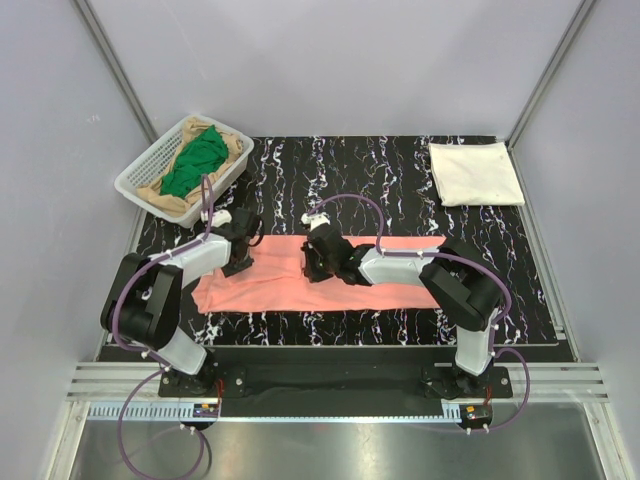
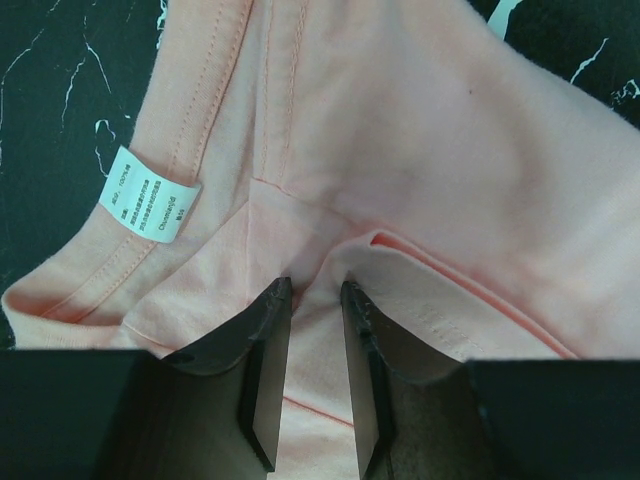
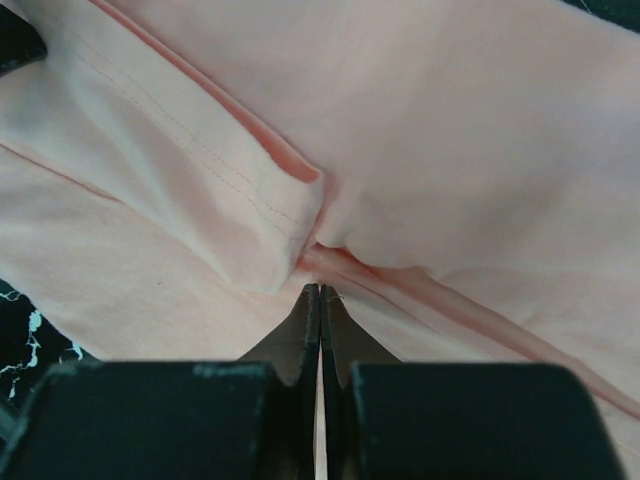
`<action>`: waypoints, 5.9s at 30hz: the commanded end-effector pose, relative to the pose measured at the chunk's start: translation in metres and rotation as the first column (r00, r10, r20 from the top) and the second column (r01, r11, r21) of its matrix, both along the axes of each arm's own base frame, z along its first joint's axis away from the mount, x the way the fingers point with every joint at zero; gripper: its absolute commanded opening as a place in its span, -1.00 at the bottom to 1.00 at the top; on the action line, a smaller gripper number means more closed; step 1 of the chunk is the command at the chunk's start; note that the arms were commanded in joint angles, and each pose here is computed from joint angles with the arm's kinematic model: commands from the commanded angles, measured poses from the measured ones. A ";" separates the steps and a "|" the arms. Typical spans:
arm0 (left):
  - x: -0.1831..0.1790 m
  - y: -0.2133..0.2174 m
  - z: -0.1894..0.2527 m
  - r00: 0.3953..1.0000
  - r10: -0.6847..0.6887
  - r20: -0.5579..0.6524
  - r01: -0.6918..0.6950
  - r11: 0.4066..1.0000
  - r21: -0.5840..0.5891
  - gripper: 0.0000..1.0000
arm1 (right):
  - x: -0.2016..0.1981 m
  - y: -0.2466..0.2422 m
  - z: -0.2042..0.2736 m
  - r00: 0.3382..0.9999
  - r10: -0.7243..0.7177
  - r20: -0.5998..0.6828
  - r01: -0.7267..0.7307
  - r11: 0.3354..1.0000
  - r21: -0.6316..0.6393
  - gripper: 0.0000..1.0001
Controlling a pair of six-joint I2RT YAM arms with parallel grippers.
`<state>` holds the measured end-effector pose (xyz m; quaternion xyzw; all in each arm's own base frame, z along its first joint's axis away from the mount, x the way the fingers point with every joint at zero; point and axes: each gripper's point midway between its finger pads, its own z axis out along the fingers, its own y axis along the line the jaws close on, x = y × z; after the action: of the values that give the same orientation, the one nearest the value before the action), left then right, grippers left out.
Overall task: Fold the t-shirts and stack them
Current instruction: Fold the tshirt
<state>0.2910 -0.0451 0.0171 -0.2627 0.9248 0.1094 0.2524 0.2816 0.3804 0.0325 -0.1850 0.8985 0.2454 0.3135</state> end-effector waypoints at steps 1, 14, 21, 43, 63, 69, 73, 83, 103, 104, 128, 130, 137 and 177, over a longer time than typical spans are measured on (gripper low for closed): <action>0.005 0.004 -0.003 1.000 0.013 0.011 -0.013 1.000 0.021 -0.35 | 0.014 0.001 0.032 0.997 -0.019 0.077 0.018 1.000 0.011 -1.00; 0.040 -0.015 0.072 0.981 -0.086 0.176 0.094 0.995 -0.033 -0.26 | 0.015 -0.057 0.091 0.969 -0.197 0.148 0.201 0.980 -0.011 -0.63; 0.042 -0.048 0.056 0.975 -0.168 0.143 0.179 0.981 -0.070 -0.23 | 0.043 -0.146 0.085 0.891 -0.444 0.098 0.451 0.890 -0.073 -0.67; 0.090 -0.108 0.009 0.961 -0.270 0.066 0.276 0.955 -0.113 -0.21 | 0.050 -0.339 -0.002 0.478 -0.875 -0.070 0.826 0.475 -0.303 -0.70; 0.188 -0.253 0.005 0.867 -0.420 0.268 0.493 0.803 -0.335 -0.17 | 0.032 -0.352 0.149 0.459 -0.883 -0.093 0.873 0.430 0.230 -0.54; 0.247 -0.287 0.016 0.829 -0.382 0.408 0.544 0.719 -0.432 -0.17 | 0.033 -0.326 0.208 0.574 -0.816 -0.065 0.747 0.489 0.450 -0.53; 0.286 -0.315 0.092 0.726 -0.352 0.592 0.655 0.617 -0.437 -0.14 | 0.026 -0.330 0.242 0.573 -0.820 0.013 0.700 0.497 0.513 -0.51; 0.198 -0.332 0.260 0.476 -0.383 0.792 0.830 0.494 -0.261 -0.08 | 0.016 -0.316 0.267 0.644 -0.764 0.030 0.633 0.555 0.539 -0.48; 0.039 -0.370 0.050 0.660 -0.686 0.307 0.736 0.510 -0.445 -1.00 | 0.001 -0.308 0.277 0.692 -0.722 0.016 0.616 0.602 0.508 -0.45; 0.040 -0.364 0.042 0.672 -0.684 0.282 0.726 0.537 -0.429 -1.00 | 0.000 -0.307 0.275 0.691 -0.722 0.010 0.620 0.600 0.506 -0.44; 0.163 -0.227 0.007 0.769 -0.636 0.067 0.635 0.748 -0.192 -1.00 | 0.034 -0.302 0.221 0.705 -0.706 -0.069 0.659 0.617 0.429 -0.38; 0.176 -0.233 0.028 0.748 -0.655 0.109 0.663 0.725 -0.188 -1.00 | 0.039 -0.304 0.204 0.700 -0.710 -0.084 0.678 0.623 0.390 -0.37; 0.136 -0.264 0.112 0.682 -0.682 0.265 0.731 0.644 -0.224 -0.85 | 0.034 -0.306 0.138 0.650 -0.726 -0.223 0.759 0.604 0.244 -0.48; -0.120 -0.282 0.056 0.715 -0.673 0.191 0.686 0.623 -0.376 -0.41 | 0.006 -0.290 0.086 0.644 -0.653 -0.398 0.743 0.657 0.124 -0.51</action>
<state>0.1561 -0.3131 0.0299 0.1039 0.9675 -0.1551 0.1704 0.2889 0.0855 0.1083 0.2859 0.8943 0.2372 0.2493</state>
